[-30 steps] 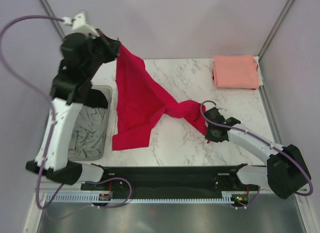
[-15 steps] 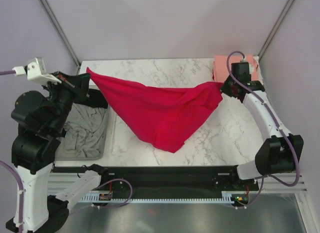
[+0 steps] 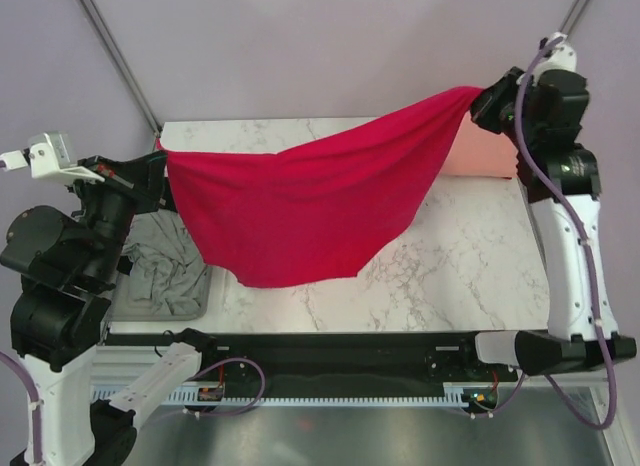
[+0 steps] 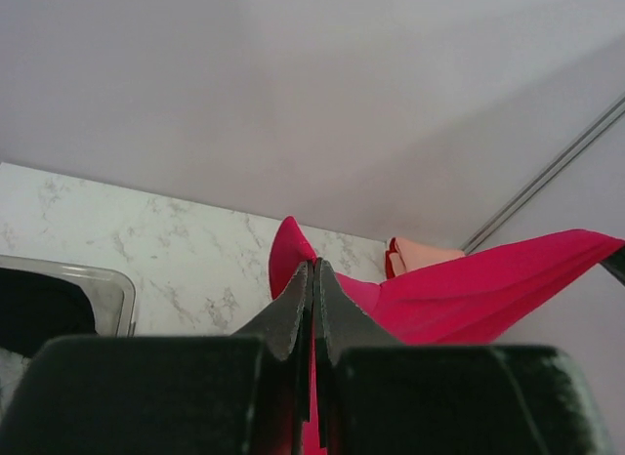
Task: Fold and stack the t-shirts
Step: Flatten the tshirt out
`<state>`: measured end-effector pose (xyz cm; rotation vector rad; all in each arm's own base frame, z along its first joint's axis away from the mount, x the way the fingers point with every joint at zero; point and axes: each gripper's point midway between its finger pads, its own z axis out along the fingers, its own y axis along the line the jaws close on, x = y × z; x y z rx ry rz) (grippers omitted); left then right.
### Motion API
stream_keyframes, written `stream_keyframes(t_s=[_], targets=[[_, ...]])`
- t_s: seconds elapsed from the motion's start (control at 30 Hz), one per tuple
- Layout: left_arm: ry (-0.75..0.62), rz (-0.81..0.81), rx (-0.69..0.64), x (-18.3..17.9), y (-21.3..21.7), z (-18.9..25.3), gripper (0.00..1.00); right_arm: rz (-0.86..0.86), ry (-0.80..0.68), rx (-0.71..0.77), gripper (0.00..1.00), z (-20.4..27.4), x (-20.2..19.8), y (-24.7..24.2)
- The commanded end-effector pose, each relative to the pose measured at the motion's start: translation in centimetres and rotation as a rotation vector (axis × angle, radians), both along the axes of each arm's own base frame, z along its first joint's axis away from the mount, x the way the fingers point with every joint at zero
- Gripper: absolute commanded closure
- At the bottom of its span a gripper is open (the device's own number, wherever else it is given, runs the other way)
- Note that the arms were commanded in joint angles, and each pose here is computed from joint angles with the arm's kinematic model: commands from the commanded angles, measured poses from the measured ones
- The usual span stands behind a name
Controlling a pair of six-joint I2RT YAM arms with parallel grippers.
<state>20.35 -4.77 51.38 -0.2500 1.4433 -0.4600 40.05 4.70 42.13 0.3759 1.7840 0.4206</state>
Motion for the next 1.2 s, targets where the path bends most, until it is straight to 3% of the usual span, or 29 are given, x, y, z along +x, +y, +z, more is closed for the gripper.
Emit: stream_keyframes(t_s=[0.0,0.1,0.13,0.3,0.4,0.53,0.67,0.7,0.8,1.03,1.17], targets=[[-0.125,-0.009,-0.032,-1.9,0.5,4.3,0.98,0.154,-0.348,-0.07,1.0,12.4,-8.2,1.7],[-0.194,-0.034,-0.058,-4.1,0.8,6.5,0.98,0.198,-0.513,-0.117,1.0,17.1,-14.1,2.1],[-0.227,-0.047,-0.064,-5.1,0.9,7.3,0.98,0.181,-0.597,-0.123,1.0,19.2,-17.8,1.8],[-0.398,-0.117,-0.097,-10.6,1.4,11.3,0.98,-0.027,-0.873,-0.117,1.0,23.6,-30.5,-2.2],[-0.536,-0.191,-0.093,-14.6,1.3,13.8,0.98,-0.17,-0.958,-0.104,1.0,24.2,-36.1,-4.9],[-0.654,-0.293,-0.062,-17.9,0.3,16.3,0.98,-0.312,-0.983,-0.117,1.0,24.2,-39.9,-7.6],[-0.696,-0.327,-0.037,-17.8,-0.6,18.4,0.98,-0.318,-0.953,-0.126,1.0,24.5,-39.1,-7.9],[-0.678,-0.329,-0.029,-16.1,-1.2,18.7,0.98,-0.32,-0.938,-0.127,1.0,24.4,-38.5,-7.9],[-0.671,-0.322,0.002,-14.1,-1.8,19.6,0.98,-0.312,-0.843,-0.148,1.0,23.5,-34.4,-7.7],[-0.469,-0.313,0.068,-1.9,-5.7,16.7,0.98,-0.318,-0.613,-0.183,1.0,17.7,-23.5,-7.4],[-0.342,-0.28,0.14,7.8,-8.2,11.9,0.98,-0.321,-0.509,-0.211,1.0,13.0,-17.0,-7.1]])
